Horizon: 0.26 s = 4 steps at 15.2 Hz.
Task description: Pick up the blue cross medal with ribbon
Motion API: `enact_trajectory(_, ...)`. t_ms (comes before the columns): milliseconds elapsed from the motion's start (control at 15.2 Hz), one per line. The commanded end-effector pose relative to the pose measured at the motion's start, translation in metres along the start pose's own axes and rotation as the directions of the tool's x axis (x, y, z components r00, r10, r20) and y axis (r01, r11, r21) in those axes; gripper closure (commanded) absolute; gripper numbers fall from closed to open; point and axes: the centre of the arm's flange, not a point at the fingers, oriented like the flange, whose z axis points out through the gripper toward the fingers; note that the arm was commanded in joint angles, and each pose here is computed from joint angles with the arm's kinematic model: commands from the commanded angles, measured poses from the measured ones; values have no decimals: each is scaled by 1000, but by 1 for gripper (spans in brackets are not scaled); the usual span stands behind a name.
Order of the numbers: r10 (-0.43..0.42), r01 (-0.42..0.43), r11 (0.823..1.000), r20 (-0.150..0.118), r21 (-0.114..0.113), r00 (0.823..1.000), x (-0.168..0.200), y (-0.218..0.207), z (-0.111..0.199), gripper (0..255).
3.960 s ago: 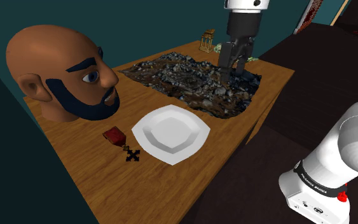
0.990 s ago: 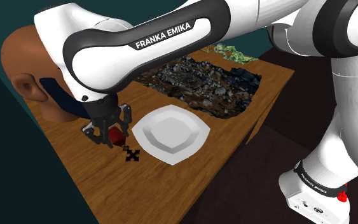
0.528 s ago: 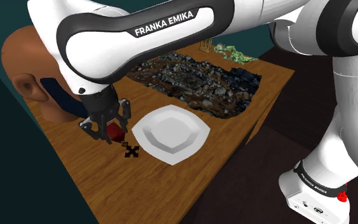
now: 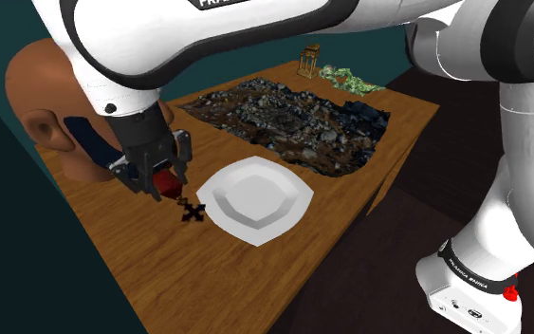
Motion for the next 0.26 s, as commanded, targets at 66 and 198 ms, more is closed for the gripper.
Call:
enact_trajectory(66,0,0,1000,0,0,1000,-2,1,-17,255)
enact_trajectory(198,0,0,1000,0,0,1000,-2,2,-17,255)
